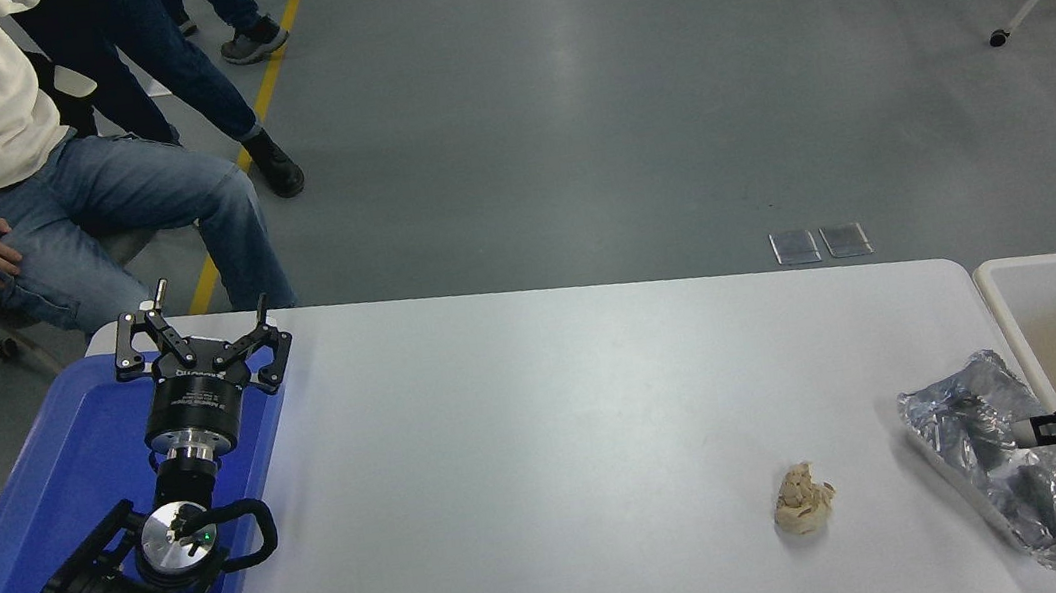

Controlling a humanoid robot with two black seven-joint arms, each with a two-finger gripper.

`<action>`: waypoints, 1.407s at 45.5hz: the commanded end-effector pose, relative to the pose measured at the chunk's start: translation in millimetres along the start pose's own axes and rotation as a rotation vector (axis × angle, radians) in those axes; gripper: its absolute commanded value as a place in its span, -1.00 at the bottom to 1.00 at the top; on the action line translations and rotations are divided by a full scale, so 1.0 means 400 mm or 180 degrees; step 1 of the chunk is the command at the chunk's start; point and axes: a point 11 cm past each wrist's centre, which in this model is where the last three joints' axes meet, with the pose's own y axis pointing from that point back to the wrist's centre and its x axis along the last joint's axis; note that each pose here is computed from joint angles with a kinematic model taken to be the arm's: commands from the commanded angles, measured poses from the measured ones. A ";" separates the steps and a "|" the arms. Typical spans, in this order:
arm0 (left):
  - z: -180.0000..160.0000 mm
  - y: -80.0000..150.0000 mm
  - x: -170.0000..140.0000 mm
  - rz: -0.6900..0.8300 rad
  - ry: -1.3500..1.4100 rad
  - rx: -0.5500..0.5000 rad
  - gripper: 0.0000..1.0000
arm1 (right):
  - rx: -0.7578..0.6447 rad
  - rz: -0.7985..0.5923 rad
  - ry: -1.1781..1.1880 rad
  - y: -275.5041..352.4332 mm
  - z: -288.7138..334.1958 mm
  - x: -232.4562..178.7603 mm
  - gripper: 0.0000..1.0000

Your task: Pick up foil plate and place in dustbin

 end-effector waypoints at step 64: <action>-0.001 0.000 0.000 -0.0001 -0.0001 0.0004 1.00 | 0.0203 -0.0174 -0.1103 -0.005 -0.039 -0.068 -1.00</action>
